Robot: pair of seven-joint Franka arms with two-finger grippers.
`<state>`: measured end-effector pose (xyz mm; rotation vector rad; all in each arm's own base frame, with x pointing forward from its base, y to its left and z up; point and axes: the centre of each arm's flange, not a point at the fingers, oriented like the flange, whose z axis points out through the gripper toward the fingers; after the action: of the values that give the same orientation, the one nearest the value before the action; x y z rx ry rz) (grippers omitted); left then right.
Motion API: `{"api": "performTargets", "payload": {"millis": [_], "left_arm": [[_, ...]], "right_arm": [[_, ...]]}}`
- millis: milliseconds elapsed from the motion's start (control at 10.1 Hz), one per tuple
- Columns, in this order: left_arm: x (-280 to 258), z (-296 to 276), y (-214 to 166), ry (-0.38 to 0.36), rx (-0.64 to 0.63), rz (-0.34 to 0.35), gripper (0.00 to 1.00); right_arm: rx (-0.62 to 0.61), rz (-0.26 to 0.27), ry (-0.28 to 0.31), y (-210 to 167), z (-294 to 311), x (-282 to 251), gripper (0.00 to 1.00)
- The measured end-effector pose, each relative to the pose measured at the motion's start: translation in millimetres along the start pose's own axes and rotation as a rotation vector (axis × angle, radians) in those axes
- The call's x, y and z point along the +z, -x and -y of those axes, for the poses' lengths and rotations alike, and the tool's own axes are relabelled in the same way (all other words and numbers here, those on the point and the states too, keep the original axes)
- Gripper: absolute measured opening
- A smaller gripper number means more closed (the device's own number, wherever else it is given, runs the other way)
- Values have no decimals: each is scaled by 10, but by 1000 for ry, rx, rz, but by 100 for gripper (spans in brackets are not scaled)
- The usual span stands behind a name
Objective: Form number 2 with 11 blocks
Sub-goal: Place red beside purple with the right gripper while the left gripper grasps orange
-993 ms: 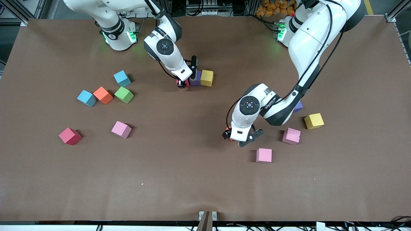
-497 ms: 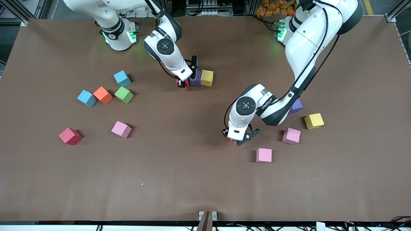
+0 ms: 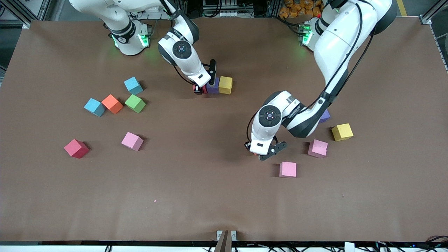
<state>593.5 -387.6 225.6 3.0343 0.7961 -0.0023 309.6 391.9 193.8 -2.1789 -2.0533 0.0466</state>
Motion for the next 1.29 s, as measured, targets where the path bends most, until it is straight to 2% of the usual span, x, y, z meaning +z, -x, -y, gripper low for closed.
{"api": "performTargets", "payload": {"millis": [298,596,795,894,1291], "left_arm": [[-55,-33,57,4,19,-1,63],[-108,-121,307,-10,77,30,63],[-135,-153,381,-7,91,37,63],[-131,-132,349,-12,100,39,63],[-218,-18,170,-32,139,46,63]], "right_arm": [[1,0,0,-5,7,1,62],[2,0,0,-6,9,2,63],[2,3,-2,-7,18,7,82],[2,5,-5,-7,23,10,99],[-1,44,-30,6,53,-44,100]]}}
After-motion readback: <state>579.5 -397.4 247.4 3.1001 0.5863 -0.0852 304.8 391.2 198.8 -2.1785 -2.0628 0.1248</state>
